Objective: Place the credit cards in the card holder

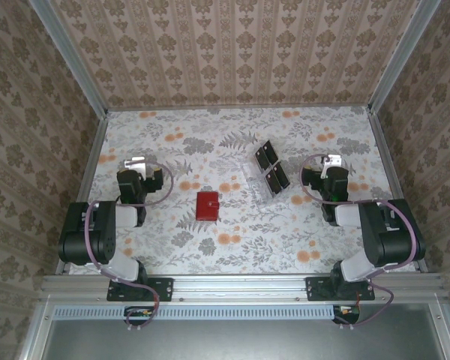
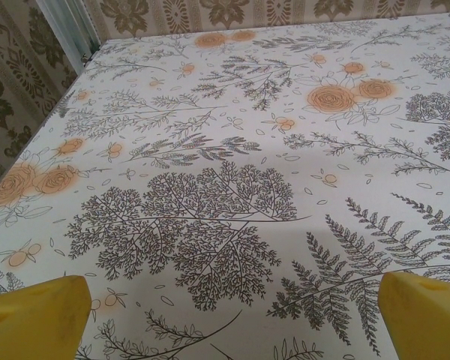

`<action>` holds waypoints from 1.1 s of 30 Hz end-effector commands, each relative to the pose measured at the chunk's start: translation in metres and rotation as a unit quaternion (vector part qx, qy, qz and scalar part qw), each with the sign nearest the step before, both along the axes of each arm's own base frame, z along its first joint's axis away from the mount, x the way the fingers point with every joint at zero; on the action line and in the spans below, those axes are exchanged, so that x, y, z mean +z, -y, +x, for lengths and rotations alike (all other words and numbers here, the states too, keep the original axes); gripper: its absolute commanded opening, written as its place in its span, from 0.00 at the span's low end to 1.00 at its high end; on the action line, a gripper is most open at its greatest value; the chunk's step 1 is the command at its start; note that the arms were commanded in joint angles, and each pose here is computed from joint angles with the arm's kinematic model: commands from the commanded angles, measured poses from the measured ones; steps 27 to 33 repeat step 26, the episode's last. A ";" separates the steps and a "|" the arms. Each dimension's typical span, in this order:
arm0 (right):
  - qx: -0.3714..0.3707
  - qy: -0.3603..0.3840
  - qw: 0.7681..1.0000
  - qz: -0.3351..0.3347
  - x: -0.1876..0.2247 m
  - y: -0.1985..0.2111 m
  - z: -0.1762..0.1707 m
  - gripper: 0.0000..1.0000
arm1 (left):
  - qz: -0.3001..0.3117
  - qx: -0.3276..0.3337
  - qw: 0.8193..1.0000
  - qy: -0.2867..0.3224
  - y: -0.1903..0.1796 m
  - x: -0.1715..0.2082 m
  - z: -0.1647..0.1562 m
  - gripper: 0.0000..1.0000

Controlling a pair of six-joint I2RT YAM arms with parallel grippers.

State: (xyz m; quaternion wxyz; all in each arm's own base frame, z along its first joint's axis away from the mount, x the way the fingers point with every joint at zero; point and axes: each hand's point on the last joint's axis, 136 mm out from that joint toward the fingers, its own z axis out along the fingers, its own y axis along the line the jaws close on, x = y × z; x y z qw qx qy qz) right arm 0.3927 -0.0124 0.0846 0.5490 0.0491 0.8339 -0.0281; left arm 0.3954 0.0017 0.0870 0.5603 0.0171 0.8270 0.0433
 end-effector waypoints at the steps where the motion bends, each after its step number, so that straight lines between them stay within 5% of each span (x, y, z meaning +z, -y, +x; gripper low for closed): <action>1: 0.025 0.019 0.999 0.000 0.011 -0.007 0.010 1.00 | 0.006 -0.006 1.000 0.013 -0.001 0.008 0.005 1.00; 33: 0.027 0.027 0.999 -0.001 0.013 -0.007 0.007 1.00 | 0.007 -0.006 1.000 0.012 -0.001 0.007 0.004 1.00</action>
